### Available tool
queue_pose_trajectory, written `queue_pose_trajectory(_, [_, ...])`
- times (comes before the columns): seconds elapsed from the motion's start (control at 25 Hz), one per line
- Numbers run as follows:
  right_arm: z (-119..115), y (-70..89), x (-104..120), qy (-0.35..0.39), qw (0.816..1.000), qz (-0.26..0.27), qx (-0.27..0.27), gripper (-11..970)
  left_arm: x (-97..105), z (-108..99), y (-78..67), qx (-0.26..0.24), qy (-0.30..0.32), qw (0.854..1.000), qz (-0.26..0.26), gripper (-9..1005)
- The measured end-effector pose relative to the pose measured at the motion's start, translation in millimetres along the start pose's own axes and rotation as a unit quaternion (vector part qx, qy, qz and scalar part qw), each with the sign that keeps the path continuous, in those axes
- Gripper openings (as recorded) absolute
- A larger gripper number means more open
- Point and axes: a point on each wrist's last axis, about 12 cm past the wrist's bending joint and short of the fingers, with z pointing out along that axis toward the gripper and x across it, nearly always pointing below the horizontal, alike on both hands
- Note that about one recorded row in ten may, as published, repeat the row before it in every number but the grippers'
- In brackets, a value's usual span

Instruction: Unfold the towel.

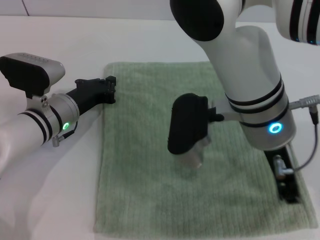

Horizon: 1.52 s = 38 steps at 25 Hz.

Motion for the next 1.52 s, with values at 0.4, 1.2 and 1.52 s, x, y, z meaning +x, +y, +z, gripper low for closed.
queue_pose_trajectory(0.4, [-24.5, -24.1, -19.5, -0.188, 0.972, -0.009, 0.137, 252, -3.5, 1.5, -1.6, 0.003, -0.005, 1.000, 0.005, -1])
queue_pose_trajectory(1.2, [-18.6, -66.0, -15.7, -0.529, 0.784, 0.100, 0.309, 253, -23.0, -15.1, 30.6, -0.046, -0.063, 0.997, -0.028, -1])
queue_pose_trajectory(1.52, [8.8, -69.6, 1.4, -0.635, 0.658, 0.179, 0.364, 253, -27.5, -24.8, 41.8, -0.067, -0.088, 0.993, -0.032, -1])
